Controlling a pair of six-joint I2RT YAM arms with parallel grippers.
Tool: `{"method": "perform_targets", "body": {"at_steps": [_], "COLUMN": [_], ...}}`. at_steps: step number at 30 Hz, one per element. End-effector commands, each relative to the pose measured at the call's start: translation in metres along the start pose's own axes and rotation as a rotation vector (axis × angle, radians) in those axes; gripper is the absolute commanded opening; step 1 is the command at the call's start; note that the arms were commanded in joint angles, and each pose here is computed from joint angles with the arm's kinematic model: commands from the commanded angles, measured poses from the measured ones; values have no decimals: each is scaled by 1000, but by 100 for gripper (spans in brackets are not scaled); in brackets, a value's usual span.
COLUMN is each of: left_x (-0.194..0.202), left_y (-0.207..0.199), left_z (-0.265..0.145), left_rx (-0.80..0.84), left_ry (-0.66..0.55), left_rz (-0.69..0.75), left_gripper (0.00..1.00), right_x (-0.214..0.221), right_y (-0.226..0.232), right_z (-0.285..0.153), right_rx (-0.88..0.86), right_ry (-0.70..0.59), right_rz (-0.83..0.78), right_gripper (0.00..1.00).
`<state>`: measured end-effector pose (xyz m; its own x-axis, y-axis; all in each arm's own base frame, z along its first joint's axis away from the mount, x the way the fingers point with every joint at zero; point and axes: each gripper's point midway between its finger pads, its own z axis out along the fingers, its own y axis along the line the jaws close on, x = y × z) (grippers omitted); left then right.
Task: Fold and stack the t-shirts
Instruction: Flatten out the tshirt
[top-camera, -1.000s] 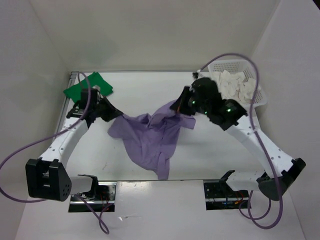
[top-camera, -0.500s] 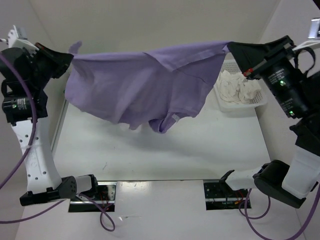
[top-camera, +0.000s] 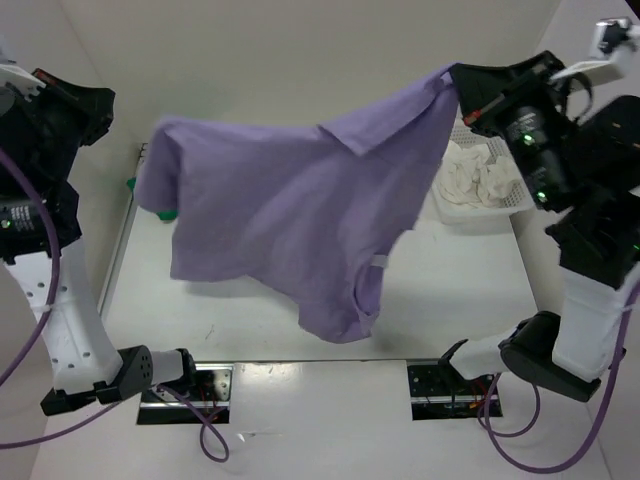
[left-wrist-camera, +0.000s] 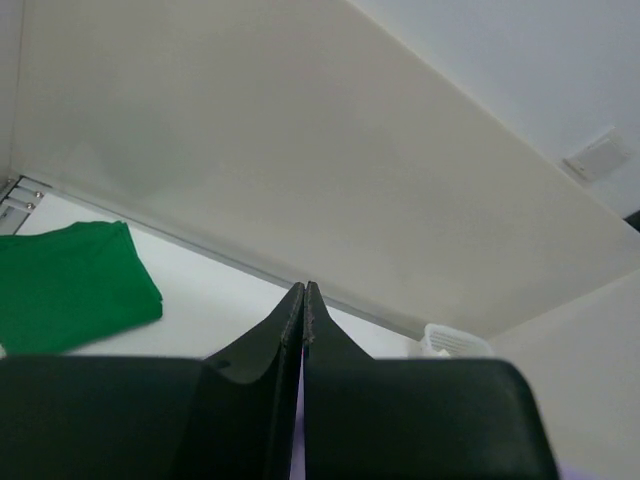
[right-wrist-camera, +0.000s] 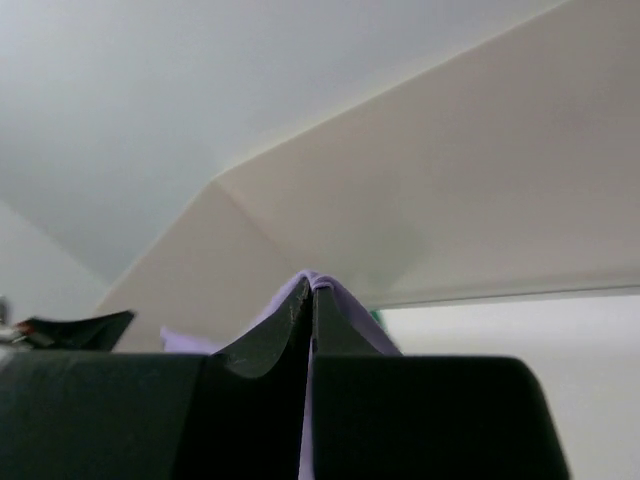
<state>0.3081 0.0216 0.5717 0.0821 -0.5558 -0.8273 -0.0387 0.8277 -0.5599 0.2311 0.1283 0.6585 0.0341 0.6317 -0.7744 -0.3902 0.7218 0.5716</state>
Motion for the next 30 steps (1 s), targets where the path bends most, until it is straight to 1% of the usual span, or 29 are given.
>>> {"method": "perform_targets", "body": {"at_steps": [1,2,3,4,5,6,7,8,9,10,11,12,13,14,15,16,17,18,19,20,21,23,24,25,26,27,28,29,30], "left_x": [36,53,85,109,123,163,181,211,225,236,271,282,269,303,312,323,337,350,342,382,399,416,439,445,454,462,477,487,493], "left_y": [41,56,76,91,102,109,115,121,124,124,143,141,131,140,132,130,120,120,110,137,141,139,153,139,131,124,102,93,85], "left_z": [46,59,74,93,104,124,134,155,166,178,198,209,226,233,234,224,212,197,177,143,120,80,51,36,23,10,-11,-23,-26], "left_rx": [-91,-130,-177,-211,-258,-274,-291,-311,-315,-317,-361,-358,-334,-344,-318,-294,-262,-240,-205,-252,-248,-216,-252,-219,-199,-187,-126,-103,-95], "left_ry": [88,122,192,247,258,330,361,402,418,428,497,515,479,568,604,642,675,704,698,818,882,957,1038,1056,1087,1119,1165,1194,1187], "left_rz": [27,23,16,13,24,34,41,32,38,44,55,59,56,53,45,65,84,99,111,115,105,104,112,124,113,122,156,171,193], "left_gripper": [4,4,4,4,4,4,4,3,3,3,2,2,2,1,1,3,6,11,19,37,43,60,67,72,77,80,82,84,84], "right_x": [25,52,60,89,96,113,131,139,182,185,203,201,249,271,240,281,294,290,300,301,301,301,296,296,297,295,297,284,279], "right_y": [-34,-50,-58,-75,-102,-108,-165,-184,-225,-259,-282,-280,-325,-342,-324,-368,-372,-376,-383,-388,-390,-389,-382,-380,-372,-369,-367,-352,-351], "right_z": [51,71,85,109,124,142,164,179,198,209,217,232,250,251,270,275,278,278,275,274,274,274,277,277,278,271,267,262,256], "right_rx": [166,215,239,276,329,260,330,310,335,382,413,360,413,460,409,468,458,459,476,491,499,489,465,458,442,458,472,459,477], "right_ry": [-47,-7,-14,34,49,110,157,172,281,290,339,346,431,493,397,461,476,474,495,499,493,501,488,493,491,512,523,518,522], "right_rz": [-144,-188,-195,-239,-252,-230,-186,-149,-119,-104,-83,-68,-42,-23,-38,24,56,77,81,61,58,50,51,54,52,56,32,-3,-22], "right_gripper": [2,2,2,2,2,2,2,2,2,2,0,0,0,0,0,0,0,0,0,0,0,6,11,28,37,43,54,61,65]}}
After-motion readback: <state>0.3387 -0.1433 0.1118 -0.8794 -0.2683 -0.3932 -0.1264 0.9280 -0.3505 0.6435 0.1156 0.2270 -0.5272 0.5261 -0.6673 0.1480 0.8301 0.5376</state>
